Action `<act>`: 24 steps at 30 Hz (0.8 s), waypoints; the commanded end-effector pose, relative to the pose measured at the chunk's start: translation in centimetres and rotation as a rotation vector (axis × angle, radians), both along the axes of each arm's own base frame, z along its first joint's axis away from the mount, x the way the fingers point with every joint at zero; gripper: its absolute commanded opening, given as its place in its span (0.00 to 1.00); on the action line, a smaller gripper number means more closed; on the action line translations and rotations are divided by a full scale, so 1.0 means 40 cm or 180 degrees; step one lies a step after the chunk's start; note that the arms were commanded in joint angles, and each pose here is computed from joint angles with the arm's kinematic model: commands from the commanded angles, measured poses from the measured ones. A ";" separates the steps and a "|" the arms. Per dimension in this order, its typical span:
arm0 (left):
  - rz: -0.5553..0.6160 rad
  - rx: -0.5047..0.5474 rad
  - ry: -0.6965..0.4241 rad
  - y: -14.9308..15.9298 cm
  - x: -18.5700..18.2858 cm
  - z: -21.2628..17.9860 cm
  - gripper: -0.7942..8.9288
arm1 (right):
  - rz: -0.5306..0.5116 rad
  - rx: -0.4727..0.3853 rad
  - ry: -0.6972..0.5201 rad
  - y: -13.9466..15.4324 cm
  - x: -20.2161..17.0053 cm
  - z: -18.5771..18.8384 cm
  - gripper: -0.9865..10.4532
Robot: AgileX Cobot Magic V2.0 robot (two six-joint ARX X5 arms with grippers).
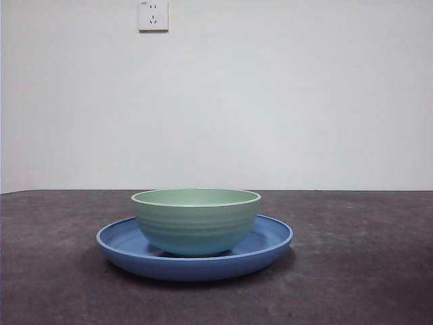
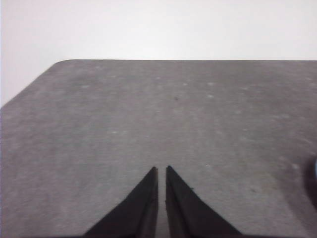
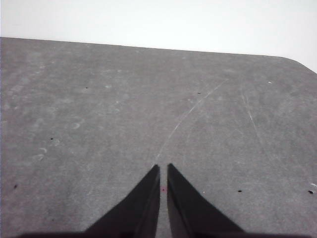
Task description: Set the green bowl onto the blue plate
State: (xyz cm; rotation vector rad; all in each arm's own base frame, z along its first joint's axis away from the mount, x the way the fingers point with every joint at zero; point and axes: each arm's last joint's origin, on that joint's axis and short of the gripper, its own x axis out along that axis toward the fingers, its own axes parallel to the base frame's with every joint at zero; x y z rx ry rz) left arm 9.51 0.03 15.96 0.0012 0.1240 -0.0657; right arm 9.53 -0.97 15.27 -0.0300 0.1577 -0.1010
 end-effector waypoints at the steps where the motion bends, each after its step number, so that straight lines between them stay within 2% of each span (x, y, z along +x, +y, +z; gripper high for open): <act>1: -0.0074 0.0017 0.0021 -0.006 0.003 -0.014 0.11 | -0.0016 -0.0016 -0.0013 -0.001 0.001 -0.003 0.10; 24: -0.0147 0.0018 0.0020 -0.012 0.003 -0.014 0.11 | -0.0015 -0.0016 -0.0013 -0.001 0.001 -0.003 0.10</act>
